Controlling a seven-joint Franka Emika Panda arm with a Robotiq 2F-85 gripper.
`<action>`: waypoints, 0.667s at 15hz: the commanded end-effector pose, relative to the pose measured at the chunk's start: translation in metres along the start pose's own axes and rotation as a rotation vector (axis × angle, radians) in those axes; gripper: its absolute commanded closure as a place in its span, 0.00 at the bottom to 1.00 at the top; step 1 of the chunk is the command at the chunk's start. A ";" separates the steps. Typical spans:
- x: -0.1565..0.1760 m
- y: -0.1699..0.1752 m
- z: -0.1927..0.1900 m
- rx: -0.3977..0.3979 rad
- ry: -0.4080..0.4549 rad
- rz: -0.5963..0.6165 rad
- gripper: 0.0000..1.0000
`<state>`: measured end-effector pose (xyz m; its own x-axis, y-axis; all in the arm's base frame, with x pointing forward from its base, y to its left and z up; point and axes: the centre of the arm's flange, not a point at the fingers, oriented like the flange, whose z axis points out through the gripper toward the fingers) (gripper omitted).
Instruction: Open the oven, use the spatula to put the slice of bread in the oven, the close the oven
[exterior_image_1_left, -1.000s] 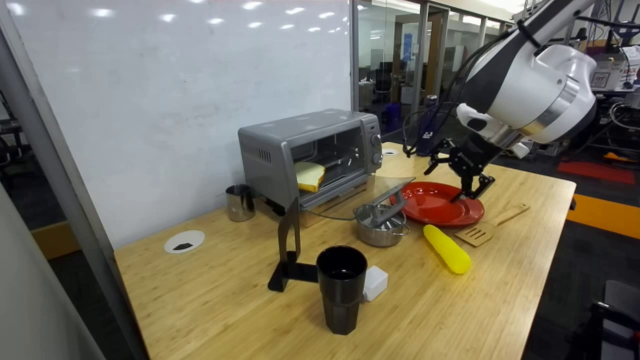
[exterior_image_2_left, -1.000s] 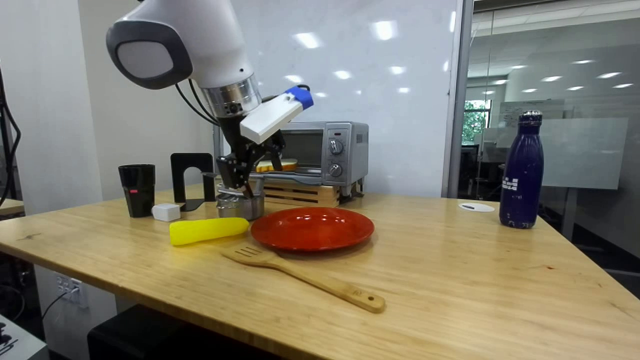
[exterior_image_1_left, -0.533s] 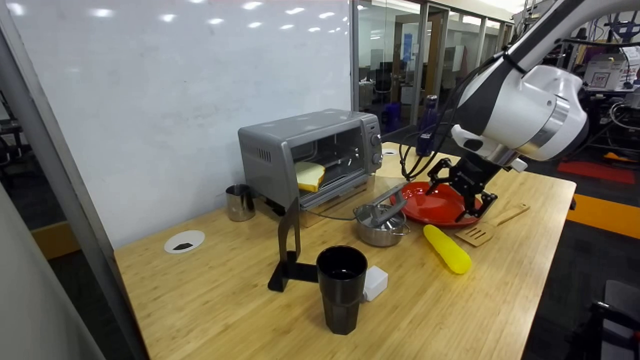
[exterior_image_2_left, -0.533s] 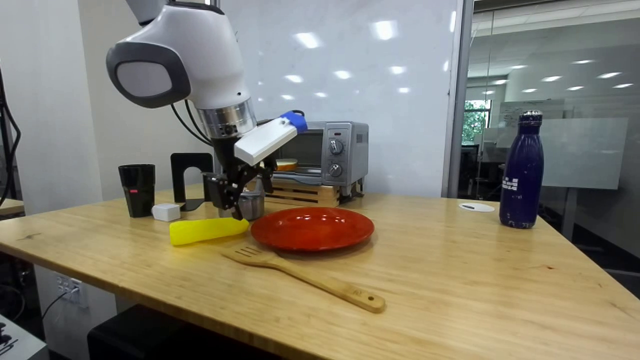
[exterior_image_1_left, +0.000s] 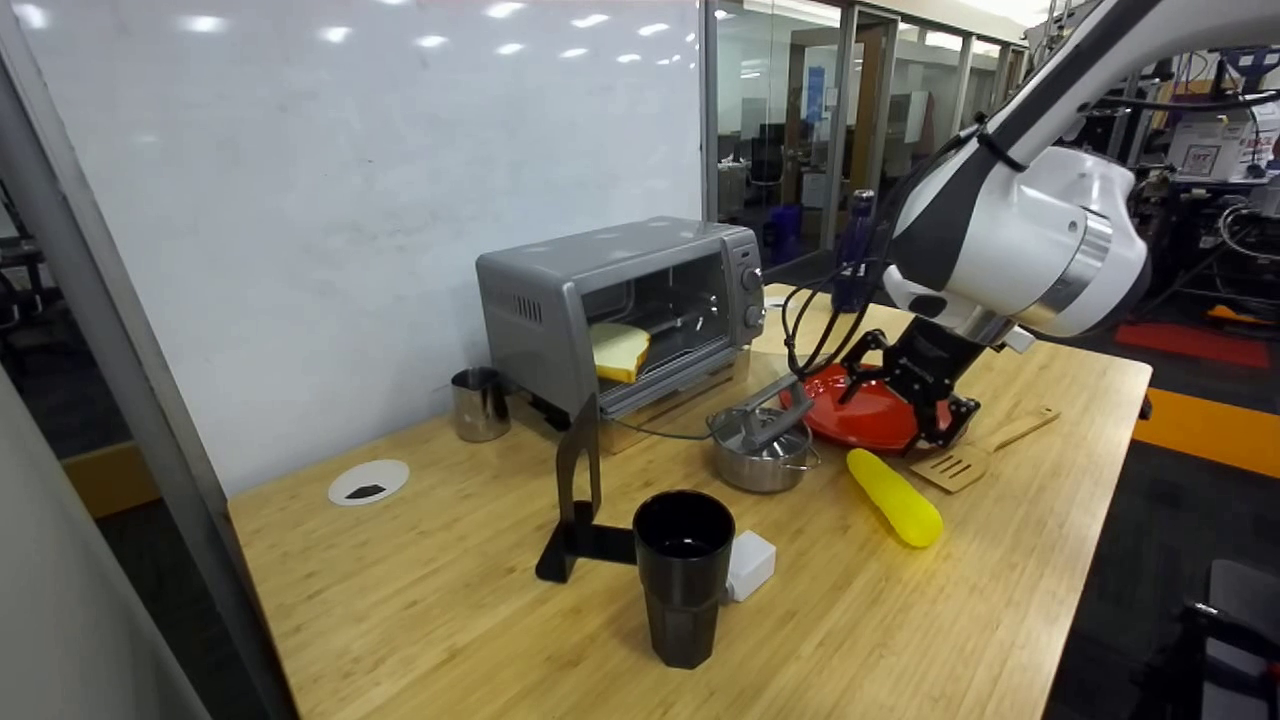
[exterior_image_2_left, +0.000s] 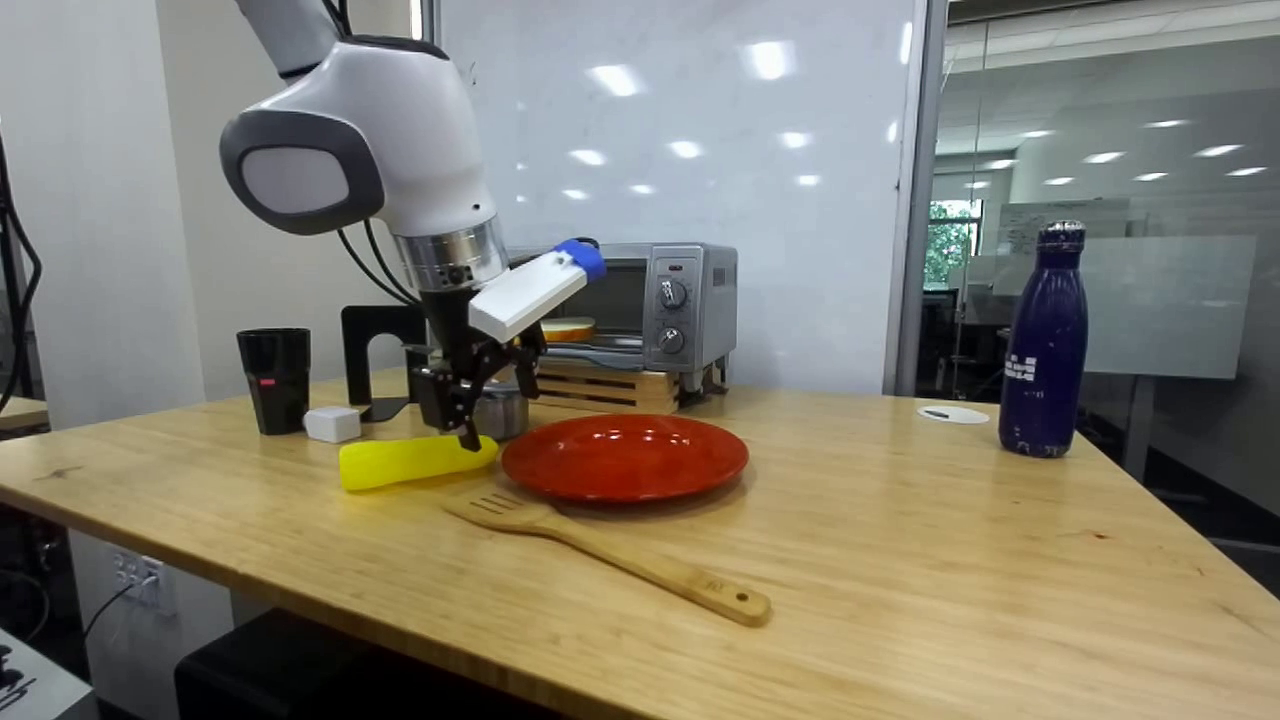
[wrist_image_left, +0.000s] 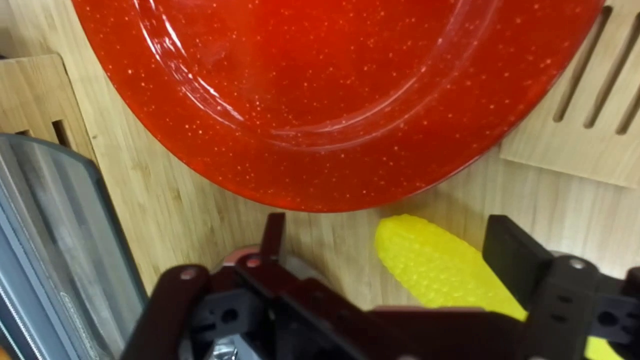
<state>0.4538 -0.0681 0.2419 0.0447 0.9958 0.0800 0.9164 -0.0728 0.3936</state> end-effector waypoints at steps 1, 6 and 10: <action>-0.016 -0.002 0.038 -0.028 -0.017 -0.013 0.00; -0.026 0.017 0.049 -0.047 -0.032 0.001 0.00; -0.028 0.028 0.057 -0.057 -0.036 -0.001 0.00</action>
<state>0.4921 -0.0813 0.2391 0.0630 0.9964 0.0566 0.9032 -0.0810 0.4214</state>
